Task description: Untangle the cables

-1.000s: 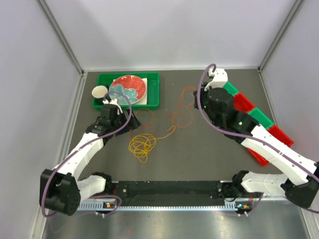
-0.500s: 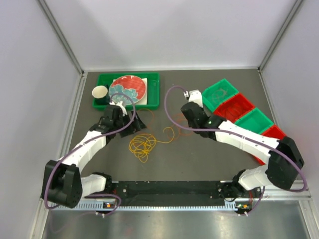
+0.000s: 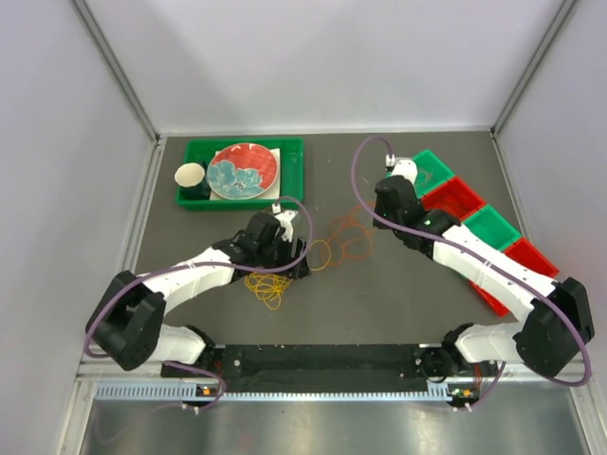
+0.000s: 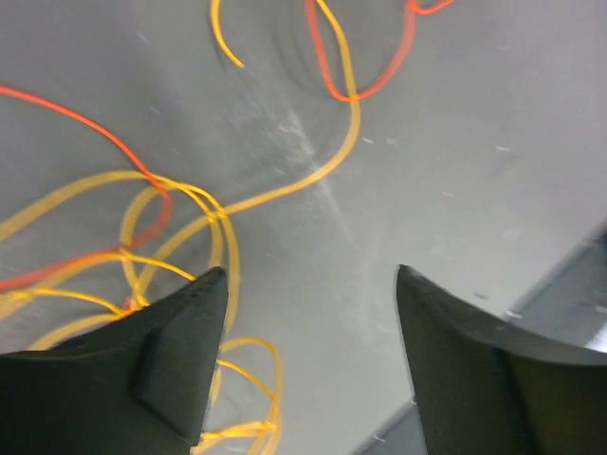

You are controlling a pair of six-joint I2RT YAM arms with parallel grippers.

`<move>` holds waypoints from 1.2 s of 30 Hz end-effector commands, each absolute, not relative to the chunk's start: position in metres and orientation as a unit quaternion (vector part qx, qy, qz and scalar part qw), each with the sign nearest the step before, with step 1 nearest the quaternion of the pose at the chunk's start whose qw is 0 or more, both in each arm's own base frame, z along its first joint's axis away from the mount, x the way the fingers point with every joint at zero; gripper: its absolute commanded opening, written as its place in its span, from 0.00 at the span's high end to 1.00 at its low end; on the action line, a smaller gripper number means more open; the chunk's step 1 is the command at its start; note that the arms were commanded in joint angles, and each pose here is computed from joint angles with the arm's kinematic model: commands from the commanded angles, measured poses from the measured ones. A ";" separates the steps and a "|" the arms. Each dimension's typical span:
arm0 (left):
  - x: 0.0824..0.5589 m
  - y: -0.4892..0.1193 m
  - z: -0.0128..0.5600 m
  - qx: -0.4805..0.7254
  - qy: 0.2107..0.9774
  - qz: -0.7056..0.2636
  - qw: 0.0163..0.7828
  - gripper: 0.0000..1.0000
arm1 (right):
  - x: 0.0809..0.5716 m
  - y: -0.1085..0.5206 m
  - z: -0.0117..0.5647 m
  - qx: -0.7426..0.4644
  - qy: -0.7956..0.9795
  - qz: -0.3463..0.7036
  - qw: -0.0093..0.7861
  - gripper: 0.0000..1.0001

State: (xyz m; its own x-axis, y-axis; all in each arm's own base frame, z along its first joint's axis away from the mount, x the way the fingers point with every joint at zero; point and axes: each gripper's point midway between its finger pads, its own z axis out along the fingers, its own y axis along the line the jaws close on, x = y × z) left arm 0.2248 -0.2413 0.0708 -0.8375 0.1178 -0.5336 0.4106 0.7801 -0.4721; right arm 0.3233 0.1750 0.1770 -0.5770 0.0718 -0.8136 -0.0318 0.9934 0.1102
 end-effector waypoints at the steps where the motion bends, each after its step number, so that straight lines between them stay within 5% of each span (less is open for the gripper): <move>1: 0.261 -0.249 0.081 0.208 0.888 -0.239 0.334 0.30 | 0.321 0.186 0.196 0.025 0.875 0.114 0.469 1.00; 20: 0.267 -0.291 0.048 0.305 0.865 -0.150 0.369 0.45 | 0.317 0.178 0.195 0.033 0.876 0.116 0.466 1.00; 23: 0.269 -0.292 0.046 0.306 0.864 -0.149 0.371 0.54 | 0.316 0.177 0.197 0.035 0.875 0.118 0.469 1.00; 26: 0.267 -0.300 0.050 0.321 0.860 -0.162 0.362 0.94 | 0.318 0.174 0.198 0.038 0.874 0.115 0.471 1.00; 27: 0.262 -0.295 0.047 0.326 0.867 -0.155 0.344 1.00 | 0.318 0.173 0.199 0.039 0.873 0.115 0.472 1.00; 36: 0.245 -0.274 0.102 0.295 0.870 -0.186 0.348 1.00 | 0.330 0.155 0.207 0.059 0.868 0.102 0.483 1.00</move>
State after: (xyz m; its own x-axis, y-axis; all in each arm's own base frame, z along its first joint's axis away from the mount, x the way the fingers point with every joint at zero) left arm 0.2489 -0.2791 0.0555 -0.5845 0.4637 -0.6658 0.6587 0.7503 -0.0557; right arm 0.3203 0.1637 0.1845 -0.5856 0.1545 -0.7957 -0.0175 0.9790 0.2030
